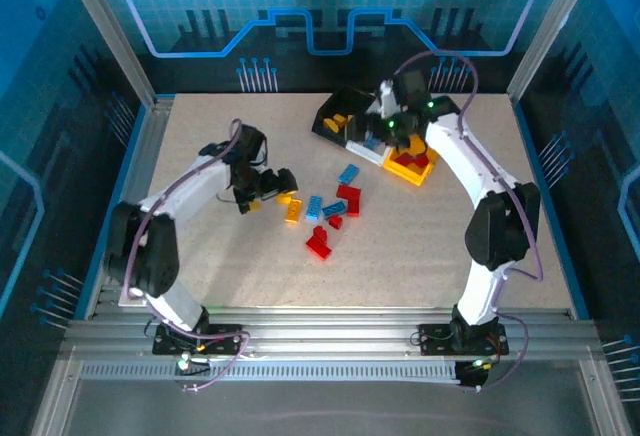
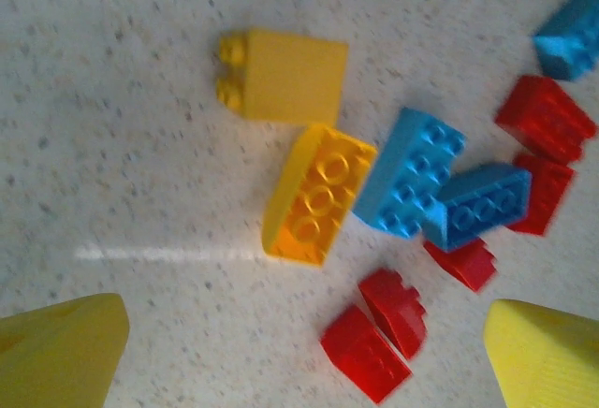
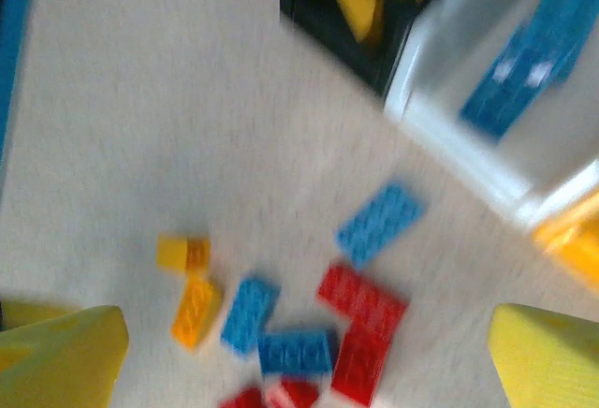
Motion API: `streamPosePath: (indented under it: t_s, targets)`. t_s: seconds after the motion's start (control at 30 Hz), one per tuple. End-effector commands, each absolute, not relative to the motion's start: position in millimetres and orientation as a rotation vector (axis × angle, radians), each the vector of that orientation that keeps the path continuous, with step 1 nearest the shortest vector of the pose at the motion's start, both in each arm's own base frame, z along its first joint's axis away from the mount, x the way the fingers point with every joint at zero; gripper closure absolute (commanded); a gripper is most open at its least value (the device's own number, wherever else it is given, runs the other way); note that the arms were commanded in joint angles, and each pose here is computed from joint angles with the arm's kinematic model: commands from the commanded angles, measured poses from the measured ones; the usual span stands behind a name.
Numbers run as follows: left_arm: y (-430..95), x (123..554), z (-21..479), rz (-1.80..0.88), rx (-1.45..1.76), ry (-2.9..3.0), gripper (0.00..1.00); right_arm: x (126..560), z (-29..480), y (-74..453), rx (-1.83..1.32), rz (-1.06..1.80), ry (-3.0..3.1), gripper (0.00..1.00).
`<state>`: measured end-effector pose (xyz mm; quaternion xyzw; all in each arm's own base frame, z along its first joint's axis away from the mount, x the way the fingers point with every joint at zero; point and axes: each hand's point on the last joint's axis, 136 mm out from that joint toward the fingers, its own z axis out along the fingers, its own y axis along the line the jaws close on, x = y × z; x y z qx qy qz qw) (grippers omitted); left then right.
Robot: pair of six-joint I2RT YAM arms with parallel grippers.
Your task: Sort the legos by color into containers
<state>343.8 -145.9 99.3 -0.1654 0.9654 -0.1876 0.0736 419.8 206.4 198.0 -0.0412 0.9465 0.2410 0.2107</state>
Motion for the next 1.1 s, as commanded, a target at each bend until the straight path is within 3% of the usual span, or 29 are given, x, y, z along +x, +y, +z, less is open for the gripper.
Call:
streamPosePath:
  t_s: [0.0,0.33,1.07]
  targets:
    - [-138,359,88,-0.411,-0.439,2.958,0.04,374,210,227,-0.225,0.764,2.619,0.0]
    - [-145,396,67,-0.291,-0.344,3.029,0.15,322,181,231,-0.245,0.773,2.705,0.03]
    - [-149,377,25,-0.204,-0.35,3.131,0.32,307,169,237,-0.238,0.797,2.751,0.08]
